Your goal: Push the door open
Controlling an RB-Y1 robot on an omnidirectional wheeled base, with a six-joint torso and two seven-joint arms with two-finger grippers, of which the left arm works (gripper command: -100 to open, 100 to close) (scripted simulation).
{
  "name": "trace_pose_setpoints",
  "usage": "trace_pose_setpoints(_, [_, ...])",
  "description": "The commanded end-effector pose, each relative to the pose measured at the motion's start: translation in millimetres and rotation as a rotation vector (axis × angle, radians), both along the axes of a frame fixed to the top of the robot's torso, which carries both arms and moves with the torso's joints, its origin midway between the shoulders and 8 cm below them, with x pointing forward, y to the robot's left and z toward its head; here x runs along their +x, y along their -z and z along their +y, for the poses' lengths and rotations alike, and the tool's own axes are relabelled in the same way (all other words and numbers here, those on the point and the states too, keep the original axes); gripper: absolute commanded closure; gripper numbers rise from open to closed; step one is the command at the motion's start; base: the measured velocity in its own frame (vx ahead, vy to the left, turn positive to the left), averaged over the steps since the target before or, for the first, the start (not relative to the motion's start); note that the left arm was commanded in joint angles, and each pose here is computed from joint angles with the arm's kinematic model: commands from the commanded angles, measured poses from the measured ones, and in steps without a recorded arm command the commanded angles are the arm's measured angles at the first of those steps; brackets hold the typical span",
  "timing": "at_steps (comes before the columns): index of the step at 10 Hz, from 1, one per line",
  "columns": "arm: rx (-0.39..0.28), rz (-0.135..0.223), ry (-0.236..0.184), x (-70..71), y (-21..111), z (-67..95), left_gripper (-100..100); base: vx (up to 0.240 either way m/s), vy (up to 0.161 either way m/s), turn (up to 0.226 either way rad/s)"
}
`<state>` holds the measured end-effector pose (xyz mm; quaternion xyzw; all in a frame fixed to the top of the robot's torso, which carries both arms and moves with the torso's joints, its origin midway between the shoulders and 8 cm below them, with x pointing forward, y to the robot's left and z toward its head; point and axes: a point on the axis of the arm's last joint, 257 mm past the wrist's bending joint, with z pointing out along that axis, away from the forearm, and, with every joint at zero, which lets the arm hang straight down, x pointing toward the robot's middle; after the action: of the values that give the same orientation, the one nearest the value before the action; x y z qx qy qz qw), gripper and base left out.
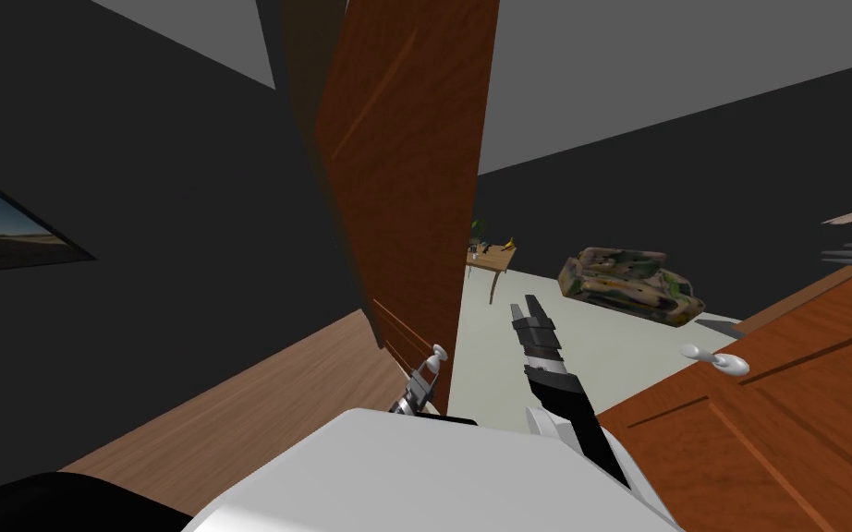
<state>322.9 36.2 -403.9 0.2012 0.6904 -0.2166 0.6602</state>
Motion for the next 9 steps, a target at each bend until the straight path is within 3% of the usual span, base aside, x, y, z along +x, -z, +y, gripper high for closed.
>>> trace_pose_setpoints(1, [-0.039, 0.019, -0.011, 3.5, -1.9, 3.9, 100, 0.013, -0.019, -0.024])
trace_pose_setpoints(6, [-0.168, 0.1, -0.051, 9.1, -1.8, 19.1, 100, 0.022, -0.031, -0.032])
trace_pose_setpoints(9, [-0.213, 0.128, -0.062, 10.5, -1.8, 22.9, 100, 0.019, -0.025, -0.018])
